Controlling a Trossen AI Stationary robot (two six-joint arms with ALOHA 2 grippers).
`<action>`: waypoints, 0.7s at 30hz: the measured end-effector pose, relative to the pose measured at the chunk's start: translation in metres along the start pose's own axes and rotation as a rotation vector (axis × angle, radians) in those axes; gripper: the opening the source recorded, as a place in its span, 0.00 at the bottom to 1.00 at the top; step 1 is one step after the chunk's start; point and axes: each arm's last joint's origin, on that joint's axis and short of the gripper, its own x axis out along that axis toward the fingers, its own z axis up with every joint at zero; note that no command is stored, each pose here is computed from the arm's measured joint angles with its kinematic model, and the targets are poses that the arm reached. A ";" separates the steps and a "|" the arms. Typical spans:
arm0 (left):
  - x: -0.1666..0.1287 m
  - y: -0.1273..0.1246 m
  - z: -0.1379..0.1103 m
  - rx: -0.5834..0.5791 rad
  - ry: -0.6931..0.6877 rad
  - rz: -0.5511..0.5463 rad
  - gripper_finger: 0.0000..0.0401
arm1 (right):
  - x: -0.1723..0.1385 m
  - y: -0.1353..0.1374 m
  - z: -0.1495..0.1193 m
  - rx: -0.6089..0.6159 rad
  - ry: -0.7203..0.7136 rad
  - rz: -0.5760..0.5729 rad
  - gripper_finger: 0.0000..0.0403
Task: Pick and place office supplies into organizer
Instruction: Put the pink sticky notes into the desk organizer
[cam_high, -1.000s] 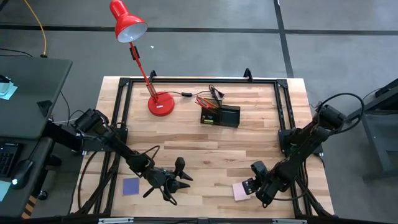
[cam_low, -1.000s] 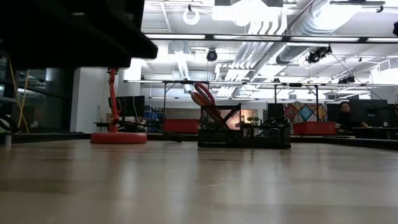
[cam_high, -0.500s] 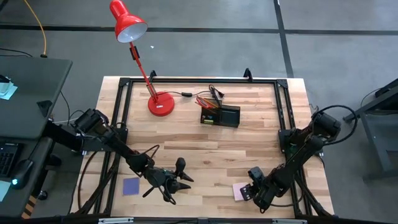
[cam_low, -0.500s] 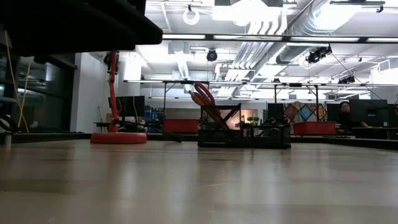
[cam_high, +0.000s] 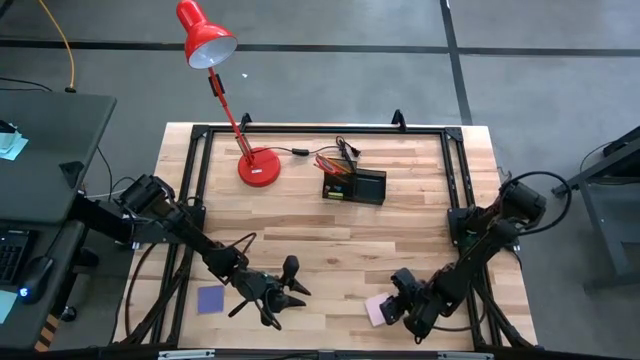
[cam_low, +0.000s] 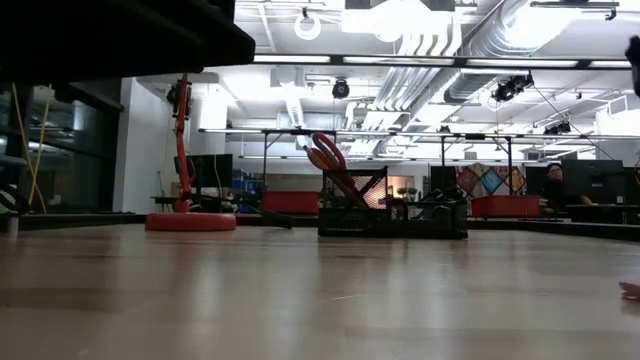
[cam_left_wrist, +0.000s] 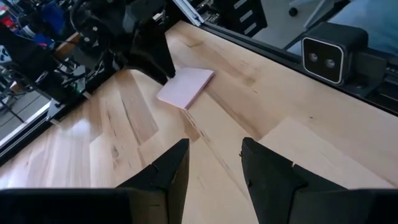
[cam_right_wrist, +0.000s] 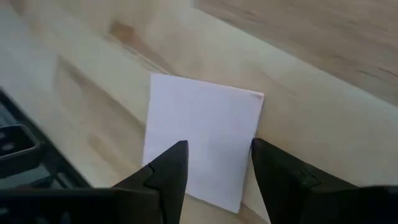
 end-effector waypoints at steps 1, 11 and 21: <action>0.000 0.000 0.000 0.001 0.001 0.001 0.33 | 0.000 0.001 0.001 -0.011 -0.004 0.008 0.41; 0.000 0.000 -0.001 0.003 0.011 0.003 0.33 | 0.034 -0.007 0.004 -0.046 0.068 0.112 0.03; 0.000 0.000 -0.001 0.000 0.009 0.004 0.33 | 0.029 -0.014 0.003 -0.078 -0.029 0.159 0.00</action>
